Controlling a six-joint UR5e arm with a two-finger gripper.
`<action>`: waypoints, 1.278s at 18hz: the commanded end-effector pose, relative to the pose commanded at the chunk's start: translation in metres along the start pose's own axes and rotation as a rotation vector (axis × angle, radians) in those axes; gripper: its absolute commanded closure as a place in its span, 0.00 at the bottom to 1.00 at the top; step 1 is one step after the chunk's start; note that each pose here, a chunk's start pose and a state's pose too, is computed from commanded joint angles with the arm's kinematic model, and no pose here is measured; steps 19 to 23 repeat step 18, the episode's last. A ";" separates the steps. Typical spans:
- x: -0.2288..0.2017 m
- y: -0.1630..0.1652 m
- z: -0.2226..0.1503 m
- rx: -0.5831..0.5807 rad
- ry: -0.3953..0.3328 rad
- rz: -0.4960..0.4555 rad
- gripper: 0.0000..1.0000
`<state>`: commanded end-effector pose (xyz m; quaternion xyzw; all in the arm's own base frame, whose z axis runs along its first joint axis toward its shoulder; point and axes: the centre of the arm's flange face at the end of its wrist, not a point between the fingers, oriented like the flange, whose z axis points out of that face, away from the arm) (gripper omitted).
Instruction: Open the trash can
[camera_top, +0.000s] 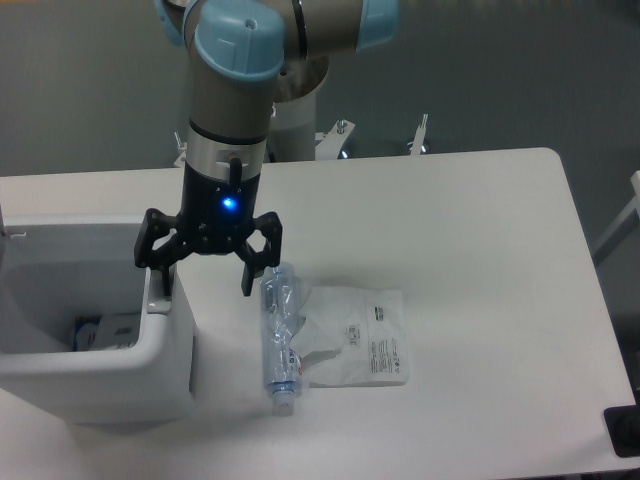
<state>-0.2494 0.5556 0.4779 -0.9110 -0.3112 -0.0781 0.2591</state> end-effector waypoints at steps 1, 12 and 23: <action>0.001 -0.003 -0.005 0.011 0.001 0.001 0.00; -0.044 -0.034 -0.050 0.108 -0.116 -0.028 0.00; -0.096 -0.041 -0.061 0.101 -0.200 0.053 0.00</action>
